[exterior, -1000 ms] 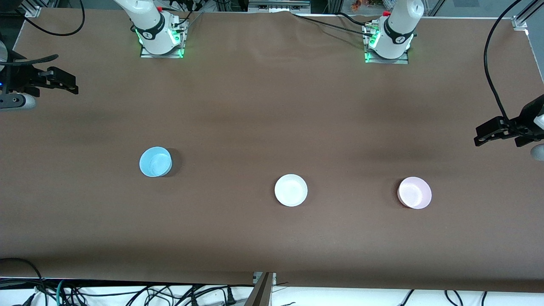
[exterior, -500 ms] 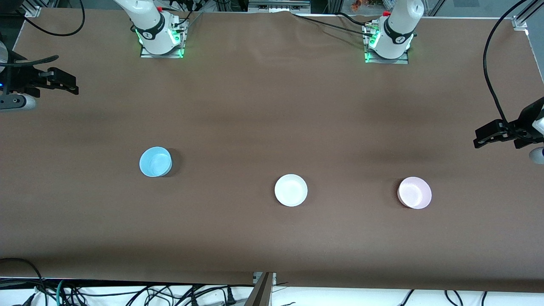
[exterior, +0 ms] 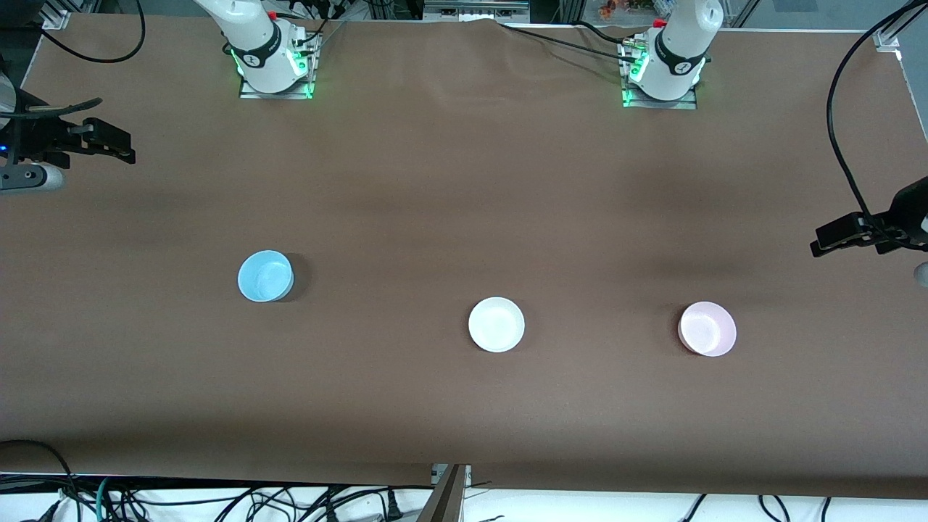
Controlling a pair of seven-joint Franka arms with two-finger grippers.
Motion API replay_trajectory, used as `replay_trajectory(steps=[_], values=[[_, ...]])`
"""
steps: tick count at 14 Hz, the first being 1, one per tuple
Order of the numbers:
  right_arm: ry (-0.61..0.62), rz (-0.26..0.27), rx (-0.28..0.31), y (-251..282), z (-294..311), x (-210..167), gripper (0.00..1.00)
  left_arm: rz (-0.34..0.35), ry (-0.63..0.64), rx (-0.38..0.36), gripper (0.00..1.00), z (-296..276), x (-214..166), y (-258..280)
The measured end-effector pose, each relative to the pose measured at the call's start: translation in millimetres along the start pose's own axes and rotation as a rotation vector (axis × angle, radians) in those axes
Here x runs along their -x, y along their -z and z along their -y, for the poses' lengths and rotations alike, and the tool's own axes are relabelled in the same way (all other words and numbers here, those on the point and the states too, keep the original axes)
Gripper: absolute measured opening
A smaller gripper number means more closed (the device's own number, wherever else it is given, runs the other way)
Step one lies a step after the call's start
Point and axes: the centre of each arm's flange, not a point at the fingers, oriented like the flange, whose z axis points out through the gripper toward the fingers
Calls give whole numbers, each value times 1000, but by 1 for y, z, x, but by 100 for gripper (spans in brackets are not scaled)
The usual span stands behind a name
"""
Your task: Stack pink and blue bowls on white bowl
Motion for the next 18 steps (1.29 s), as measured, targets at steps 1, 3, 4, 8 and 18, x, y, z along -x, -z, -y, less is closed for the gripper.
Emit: replay_trajectory(steps=[1, 3, 4, 8, 18], values=[[0, 2, -1, -1, 0, -1, 100, -10, 2, 0, 100, 1, -2, -2], [2, 4, -2, -4, 1, -4, 100, -24, 10, -4, 100, 6, -7, -8], [3, 4, -3, -4, 2, -5, 100, -36, 13, -10, 100, 8, -10, -11], [10, -2, -3, -13, 5, -15, 100, -53, 17, -27, 100, 12, -25, -32], [8, 68, -31, -192, -5, -133, 100, -20, 15, 10, 100, 68, -76, -167]])
